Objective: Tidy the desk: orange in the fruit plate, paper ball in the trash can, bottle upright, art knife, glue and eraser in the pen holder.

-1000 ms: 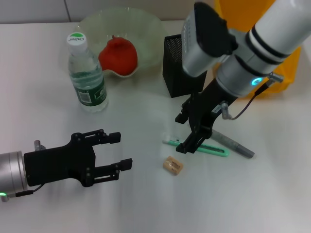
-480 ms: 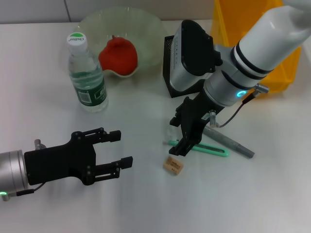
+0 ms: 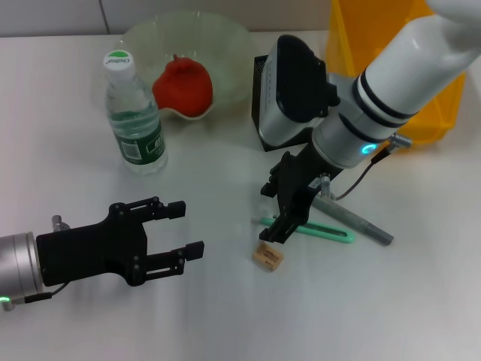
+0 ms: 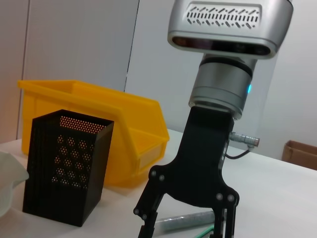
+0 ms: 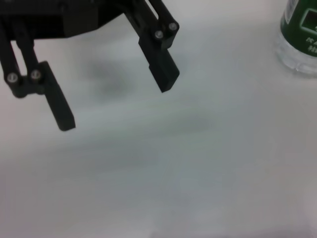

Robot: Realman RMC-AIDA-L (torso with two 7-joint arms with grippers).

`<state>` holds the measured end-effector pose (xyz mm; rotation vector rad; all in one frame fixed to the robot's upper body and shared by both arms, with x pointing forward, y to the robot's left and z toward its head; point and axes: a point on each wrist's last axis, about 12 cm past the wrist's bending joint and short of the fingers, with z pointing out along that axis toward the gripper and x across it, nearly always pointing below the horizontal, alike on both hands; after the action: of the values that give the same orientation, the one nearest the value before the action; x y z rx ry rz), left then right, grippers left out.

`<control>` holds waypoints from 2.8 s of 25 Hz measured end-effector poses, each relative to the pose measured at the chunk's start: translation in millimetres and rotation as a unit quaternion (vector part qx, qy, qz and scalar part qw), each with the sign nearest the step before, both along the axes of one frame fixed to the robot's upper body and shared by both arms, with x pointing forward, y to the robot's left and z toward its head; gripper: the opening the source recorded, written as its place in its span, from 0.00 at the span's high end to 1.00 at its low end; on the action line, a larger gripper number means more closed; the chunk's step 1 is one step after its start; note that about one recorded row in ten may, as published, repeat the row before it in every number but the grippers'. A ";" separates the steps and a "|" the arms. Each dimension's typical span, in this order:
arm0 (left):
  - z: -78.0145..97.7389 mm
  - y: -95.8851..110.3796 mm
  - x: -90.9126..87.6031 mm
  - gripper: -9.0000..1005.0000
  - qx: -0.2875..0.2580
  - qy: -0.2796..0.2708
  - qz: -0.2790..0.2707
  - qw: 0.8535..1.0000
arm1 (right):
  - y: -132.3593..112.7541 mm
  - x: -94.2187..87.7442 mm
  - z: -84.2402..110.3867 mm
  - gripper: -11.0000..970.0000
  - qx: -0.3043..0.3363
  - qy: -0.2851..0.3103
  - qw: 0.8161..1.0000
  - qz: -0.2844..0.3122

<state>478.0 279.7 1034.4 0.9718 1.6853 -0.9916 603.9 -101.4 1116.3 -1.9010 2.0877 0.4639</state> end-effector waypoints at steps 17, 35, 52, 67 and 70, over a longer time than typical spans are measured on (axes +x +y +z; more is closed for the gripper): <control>0.7 0.2 1.1 0.28 0.000 0.001 0.001 1.000 | 4.0 -4.4 -7.4 0.16 -0.002 -0.002 1.000 0.005; 1.5 0.2 2.2 0.28 -0.001 -0.002 0.002 1.000 | 4.0 -2.7 -4.0 0.16 -0.003 -0.005 1.000 0.006; 2.2 0.8 3.0 0.28 -0.002 -0.005 0.006 1.000 | 3.2 -2.5 -5.4 0.35 -0.007 -0.008 1.000 0.007; 3.5 1.3 4.1 0.28 -0.003 -0.008 0.005 1.000 | 2.5 -2.7 -6.4 0.76 -0.011 -0.009 1.000 0.008; 4.2 0.8 5.2 0.28 -0.003 -0.010 0.004 1.000 | 2.7 -2.7 -6.2 0.78 -0.011 -0.010 1.000 0.008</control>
<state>483.2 280.5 1038.6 0.9658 1.6680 -0.9790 601.2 -98.7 1110.1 -1.9278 2.0758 0.4262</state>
